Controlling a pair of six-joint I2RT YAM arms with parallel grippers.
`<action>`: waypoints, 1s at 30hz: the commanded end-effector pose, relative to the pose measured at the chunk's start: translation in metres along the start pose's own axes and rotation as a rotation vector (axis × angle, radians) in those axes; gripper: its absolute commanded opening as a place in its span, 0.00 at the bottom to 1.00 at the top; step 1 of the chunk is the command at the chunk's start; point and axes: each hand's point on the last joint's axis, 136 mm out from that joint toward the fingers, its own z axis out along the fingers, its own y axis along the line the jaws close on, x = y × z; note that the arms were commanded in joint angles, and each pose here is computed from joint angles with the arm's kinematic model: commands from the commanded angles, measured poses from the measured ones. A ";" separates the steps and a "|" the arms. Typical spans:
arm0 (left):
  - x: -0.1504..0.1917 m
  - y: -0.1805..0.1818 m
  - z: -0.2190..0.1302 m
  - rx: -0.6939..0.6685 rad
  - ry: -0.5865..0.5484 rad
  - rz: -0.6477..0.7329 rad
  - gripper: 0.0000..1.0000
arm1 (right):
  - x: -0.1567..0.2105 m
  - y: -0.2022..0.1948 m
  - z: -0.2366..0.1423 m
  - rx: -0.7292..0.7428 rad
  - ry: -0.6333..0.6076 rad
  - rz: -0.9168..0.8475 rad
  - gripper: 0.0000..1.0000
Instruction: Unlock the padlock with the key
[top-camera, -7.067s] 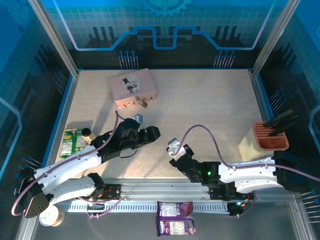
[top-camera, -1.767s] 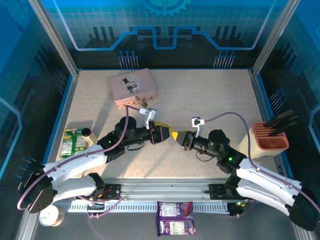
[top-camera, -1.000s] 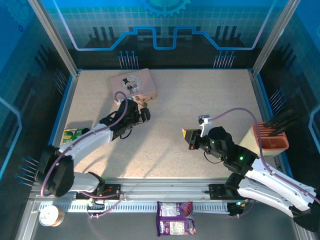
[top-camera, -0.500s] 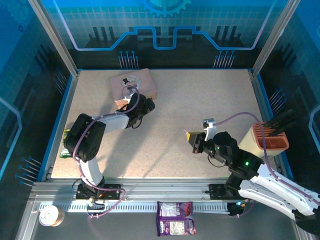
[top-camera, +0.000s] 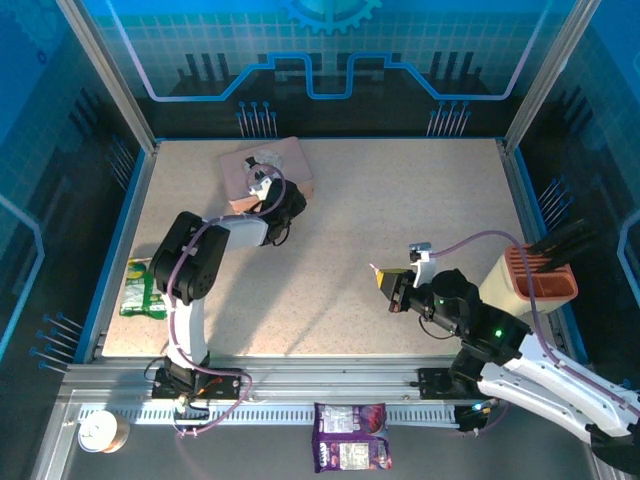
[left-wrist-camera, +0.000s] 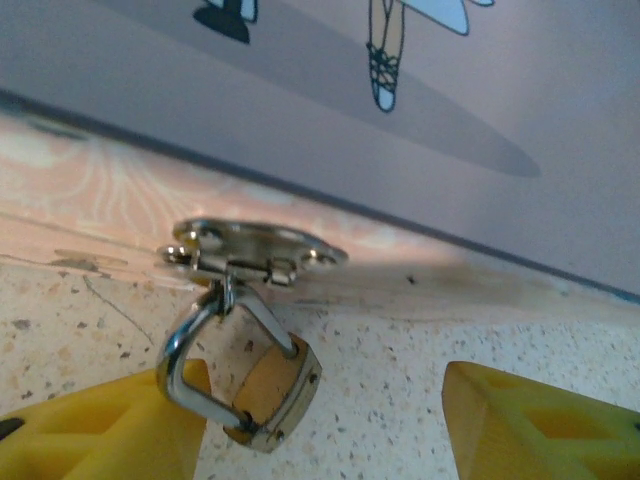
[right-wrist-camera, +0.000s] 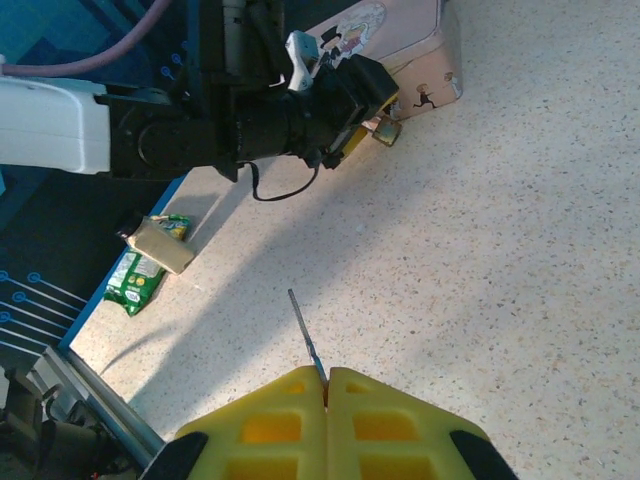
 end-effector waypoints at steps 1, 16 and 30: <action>-0.011 0.004 0.010 -0.037 -0.039 -0.025 0.61 | 0.004 -0.002 -0.002 -0.005 0.009 -0.007 0.00; -0.005 0.008 0.024 -0.057 -0.006 -0.017 0.24 | 0.013 -0.021 -0.001 0.061 0.033 0.042 0.00; 0.042 -0.031 -0.007 0.095 0.169 0.270 0.07 | 0.020 -0.039 0.002 0.132 0.082 0.137 0.00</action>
